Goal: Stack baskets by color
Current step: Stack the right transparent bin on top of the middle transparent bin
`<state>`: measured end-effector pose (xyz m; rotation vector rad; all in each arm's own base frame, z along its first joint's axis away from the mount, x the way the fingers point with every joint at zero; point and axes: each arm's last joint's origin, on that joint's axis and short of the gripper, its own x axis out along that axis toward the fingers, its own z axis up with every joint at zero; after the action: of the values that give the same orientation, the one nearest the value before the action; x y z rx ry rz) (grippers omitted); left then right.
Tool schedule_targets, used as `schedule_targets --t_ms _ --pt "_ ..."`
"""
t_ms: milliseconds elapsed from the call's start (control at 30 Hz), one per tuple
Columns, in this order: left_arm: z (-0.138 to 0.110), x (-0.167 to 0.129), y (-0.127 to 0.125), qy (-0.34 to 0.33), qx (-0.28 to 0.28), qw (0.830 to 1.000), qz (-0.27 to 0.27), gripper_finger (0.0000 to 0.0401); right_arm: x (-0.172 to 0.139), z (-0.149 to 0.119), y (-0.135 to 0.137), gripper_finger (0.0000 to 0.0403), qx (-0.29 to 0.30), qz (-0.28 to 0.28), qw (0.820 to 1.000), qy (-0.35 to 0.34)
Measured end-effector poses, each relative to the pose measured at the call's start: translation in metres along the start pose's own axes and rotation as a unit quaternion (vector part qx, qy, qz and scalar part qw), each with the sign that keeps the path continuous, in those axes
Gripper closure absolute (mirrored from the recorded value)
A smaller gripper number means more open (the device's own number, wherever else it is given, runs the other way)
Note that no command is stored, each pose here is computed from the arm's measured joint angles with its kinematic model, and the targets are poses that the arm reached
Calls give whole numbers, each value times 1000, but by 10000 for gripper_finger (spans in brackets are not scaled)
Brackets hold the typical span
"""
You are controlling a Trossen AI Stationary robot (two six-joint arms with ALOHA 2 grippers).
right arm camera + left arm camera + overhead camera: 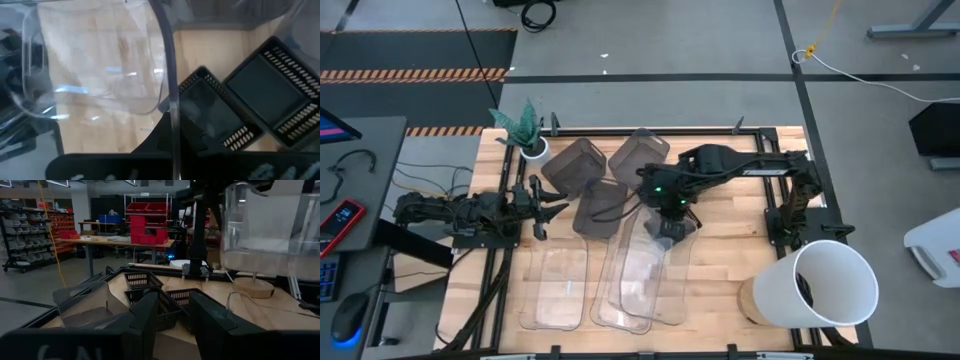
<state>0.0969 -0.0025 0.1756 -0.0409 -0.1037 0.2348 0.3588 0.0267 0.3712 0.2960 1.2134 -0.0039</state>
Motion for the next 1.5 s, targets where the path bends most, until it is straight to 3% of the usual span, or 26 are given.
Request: schedule_targets --t_ms 300,700,1267,1500 --pt "0 0 0 0 0 1000 0 284 2 27 17 400 -27 5 1000 -2" --pt "0 0 0 0 0 1000 0 284 45 40 15 400 -7 -31 999 19" --pt "0 0 0 -1 0 1000 0 284 61 36 35 399 -18 -9 999 33" --pt "0 0 0 -1 0 1000 0 284 65 35 36 399 -11 -24 999 34"
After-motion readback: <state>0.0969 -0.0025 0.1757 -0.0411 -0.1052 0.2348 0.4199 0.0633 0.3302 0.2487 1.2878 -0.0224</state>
